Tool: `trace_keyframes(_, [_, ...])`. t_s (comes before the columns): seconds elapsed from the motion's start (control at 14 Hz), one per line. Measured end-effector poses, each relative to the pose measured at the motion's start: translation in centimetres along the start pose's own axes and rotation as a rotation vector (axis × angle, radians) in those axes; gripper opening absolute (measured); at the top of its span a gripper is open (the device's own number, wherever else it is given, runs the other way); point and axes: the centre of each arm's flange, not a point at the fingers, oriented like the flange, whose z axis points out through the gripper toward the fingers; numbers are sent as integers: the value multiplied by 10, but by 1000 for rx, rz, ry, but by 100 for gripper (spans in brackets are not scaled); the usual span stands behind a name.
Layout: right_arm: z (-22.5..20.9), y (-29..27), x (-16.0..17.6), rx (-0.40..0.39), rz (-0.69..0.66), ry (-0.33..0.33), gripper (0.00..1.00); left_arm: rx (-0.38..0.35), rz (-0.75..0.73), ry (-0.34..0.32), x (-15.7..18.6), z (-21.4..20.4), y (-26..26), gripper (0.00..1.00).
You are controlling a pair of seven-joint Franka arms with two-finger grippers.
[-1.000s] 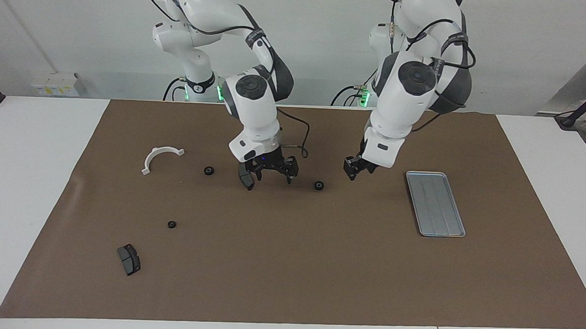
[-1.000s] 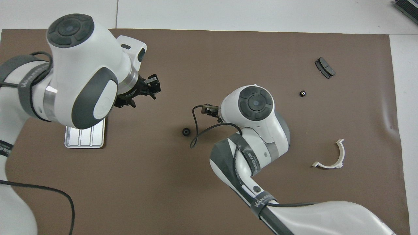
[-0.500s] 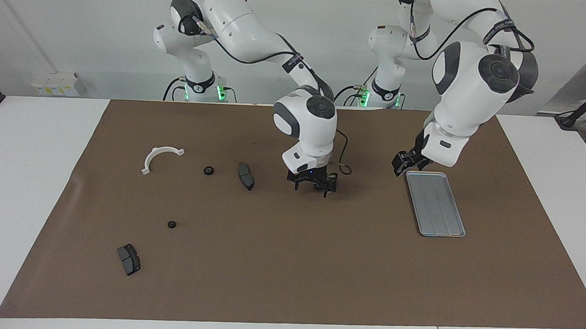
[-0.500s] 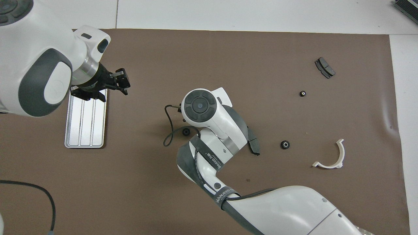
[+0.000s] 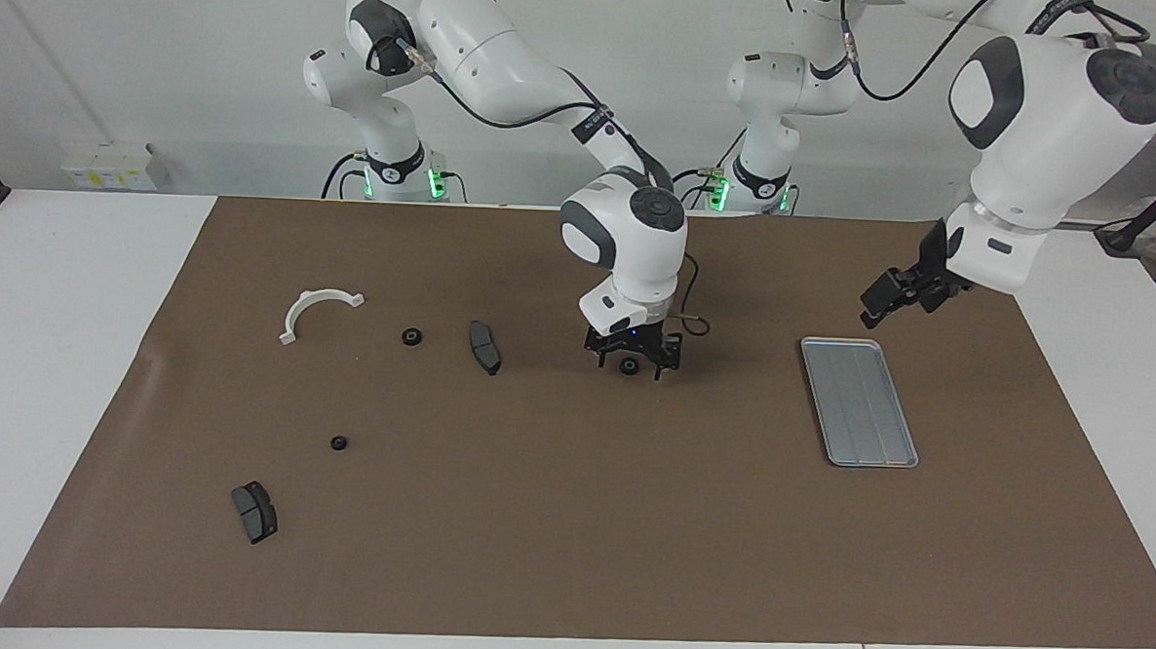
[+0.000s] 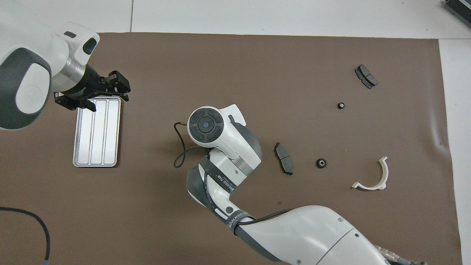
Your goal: Place bearing gear from tray to pile
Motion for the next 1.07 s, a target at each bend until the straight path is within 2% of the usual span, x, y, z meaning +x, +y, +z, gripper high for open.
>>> trace_keyframes(0.21, [17, 2, -13, -1, -17, -5, 100, 10, 26, 3, -13, -20, -1, 100])
trace_keyframes(0.36, [19, 3, -14, -5, -17, -6, 95, 9, 58, 7, -20, -29, -3, 100])
trace_keyframes(0.43, [19, 3, -13, -5, -16, -6, 88, 9, 66, 3, -23, -31, -5, 100])
trace_keyframes(0.71, [14, 3, -13, -1, -16, -1, 39, 17, 76, -24, -30, -20, -6, 100])
trace_keyframes(0.79, [13, 3, -13, -1, -16, -1, 35, 19, 75, -31, -29, -14, -7, 100])
trace_keyframes(1.07, [9, 5, -11, -4, -13, 0, 35, 21, 68, -38, -25, 3, -10, 100])
